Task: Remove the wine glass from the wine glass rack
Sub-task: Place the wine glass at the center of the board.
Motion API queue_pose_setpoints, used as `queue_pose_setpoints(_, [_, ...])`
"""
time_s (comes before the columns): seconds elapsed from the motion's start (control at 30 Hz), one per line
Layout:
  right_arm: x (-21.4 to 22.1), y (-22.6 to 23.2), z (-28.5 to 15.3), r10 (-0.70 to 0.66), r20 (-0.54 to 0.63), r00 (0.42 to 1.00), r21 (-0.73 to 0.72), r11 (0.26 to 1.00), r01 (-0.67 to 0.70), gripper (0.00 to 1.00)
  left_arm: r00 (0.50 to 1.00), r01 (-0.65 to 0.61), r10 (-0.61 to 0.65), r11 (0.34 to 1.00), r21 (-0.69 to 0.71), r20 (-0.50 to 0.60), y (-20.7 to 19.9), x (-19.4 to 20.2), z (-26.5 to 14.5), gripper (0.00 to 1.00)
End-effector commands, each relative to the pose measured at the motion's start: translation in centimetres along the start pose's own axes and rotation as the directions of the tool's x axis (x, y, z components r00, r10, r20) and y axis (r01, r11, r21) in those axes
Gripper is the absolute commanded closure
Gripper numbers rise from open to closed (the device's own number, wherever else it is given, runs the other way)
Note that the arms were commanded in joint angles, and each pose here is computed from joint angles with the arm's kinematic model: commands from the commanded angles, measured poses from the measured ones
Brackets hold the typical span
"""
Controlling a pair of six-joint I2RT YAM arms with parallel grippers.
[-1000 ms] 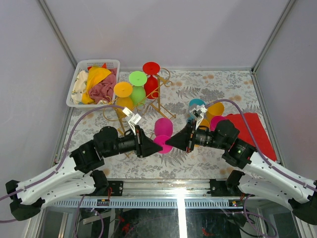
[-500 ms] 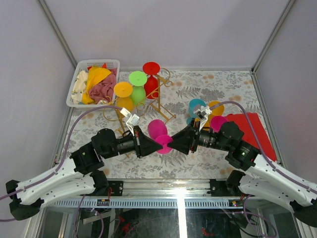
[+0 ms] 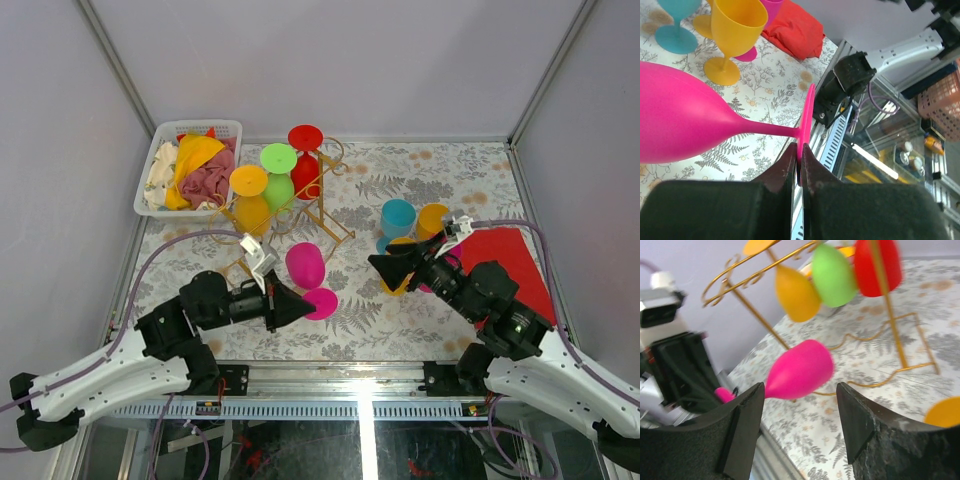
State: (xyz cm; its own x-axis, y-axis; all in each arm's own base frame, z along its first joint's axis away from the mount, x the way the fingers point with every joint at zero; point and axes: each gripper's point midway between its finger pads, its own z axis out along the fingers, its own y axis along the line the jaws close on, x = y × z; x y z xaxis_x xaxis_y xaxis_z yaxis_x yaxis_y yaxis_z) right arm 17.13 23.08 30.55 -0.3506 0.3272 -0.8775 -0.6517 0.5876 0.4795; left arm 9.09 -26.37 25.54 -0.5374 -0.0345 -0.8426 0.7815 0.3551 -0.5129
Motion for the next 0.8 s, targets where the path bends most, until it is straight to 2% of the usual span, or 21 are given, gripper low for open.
queue_pose_setpoints(0.0, [-2.3,-3.3,-0.6,-0.006,0.133,0.991,0.186,0.982,-0.019,0.32,0.984,-0.179,0.175,0.976,0.126,0.044,-1.5,0.3,-1.0,1.0])
queue_pose_setpoints(0.13, [-2.3,-3.4,-0.6,0.0,0.136,0.991,0.186,0.982,-0.025,0.31,0.957,-0.29,0.28,0.928,0.235,0.075,-2.7,1.2,-1.8,1.0])
queue_pose_setpoints(0.23, [-2.1,-1.9,-0.3,0.019,0.108,0.994,0.117,0.993,-0.032,0.29,0.912,-0.409,0.383,0.825,0.391,0.146,-5.3,1.8,-3.2,0.96])
queue_pose_setpoints(0.4, [-2.1,1.8,-0.1,0.057,0.054,0.997,-0.055,0.997,-0.054,0.27,0.802,-0.597,0.515,0.678,0.429,0.302,-6.2,2.4,-4.7,0.99])
queue_pose_setpoints(0.47, [-1.8,2.5,0.1,0.073,0.026,0.997,-0.089,0.994,-0.07,0.27,0.781,-0.624,0.537,0.651,0.431,0.319,-6.2,2.8,-5.0,1.0])
queue_pose_setpoints(0.6, [-1.2,4.5,0.3,0.092,-0.041,0.995,-0.188,0.977,-0.099,0.26,0.787,-0.614,0.542,0.636,0.467,0.296,-6.3,3.6,-5.1,1.0])
queue_pose_setpoints(0.77, [-1.5,6.8,0.5,0.136,-0.06,0.989,-0.321,0.935,-0.148,0.25,0.808,-0.574,0.541,0.638,0.514,0.232,-6.1,4.8,-4.6,1.0])
